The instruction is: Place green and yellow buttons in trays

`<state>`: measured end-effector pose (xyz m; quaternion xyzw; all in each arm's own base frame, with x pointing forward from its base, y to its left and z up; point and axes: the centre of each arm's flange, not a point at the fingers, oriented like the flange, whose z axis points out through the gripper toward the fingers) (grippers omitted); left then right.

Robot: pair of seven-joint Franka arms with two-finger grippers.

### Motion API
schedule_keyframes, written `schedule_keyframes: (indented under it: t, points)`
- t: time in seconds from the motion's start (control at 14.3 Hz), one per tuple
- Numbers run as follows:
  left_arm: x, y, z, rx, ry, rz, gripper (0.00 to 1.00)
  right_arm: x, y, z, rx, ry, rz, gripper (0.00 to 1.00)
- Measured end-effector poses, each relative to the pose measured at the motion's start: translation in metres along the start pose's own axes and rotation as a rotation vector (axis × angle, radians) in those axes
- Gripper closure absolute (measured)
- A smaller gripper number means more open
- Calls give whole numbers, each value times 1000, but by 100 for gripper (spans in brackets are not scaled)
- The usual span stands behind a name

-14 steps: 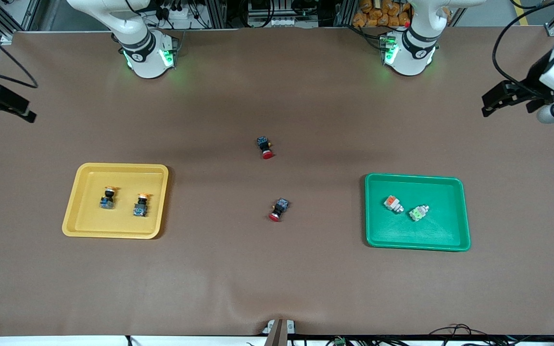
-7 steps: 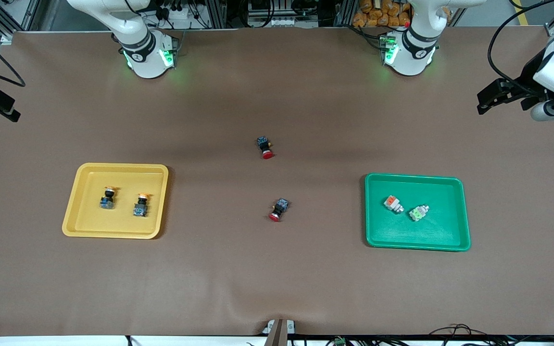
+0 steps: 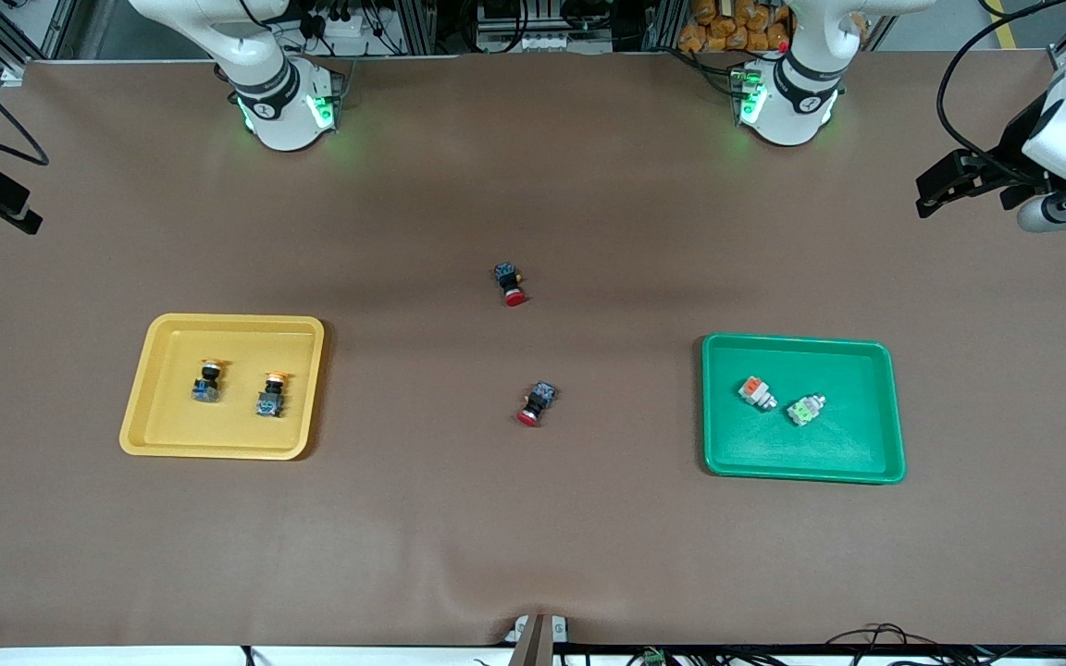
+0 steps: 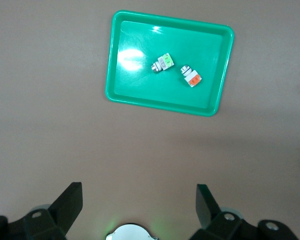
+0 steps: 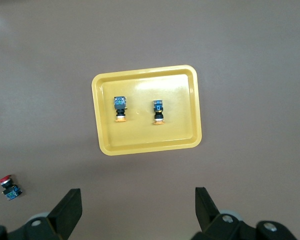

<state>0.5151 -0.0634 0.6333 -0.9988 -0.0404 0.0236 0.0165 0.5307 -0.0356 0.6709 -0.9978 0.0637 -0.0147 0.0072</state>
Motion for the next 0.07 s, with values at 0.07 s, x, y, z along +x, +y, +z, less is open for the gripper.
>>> schedule_keyframes:
  t: [0.07]
  points:
    - [0, 0, 0, 0, 0, 0, 0, 0, 0, 0, 3, 0, 0, 0]
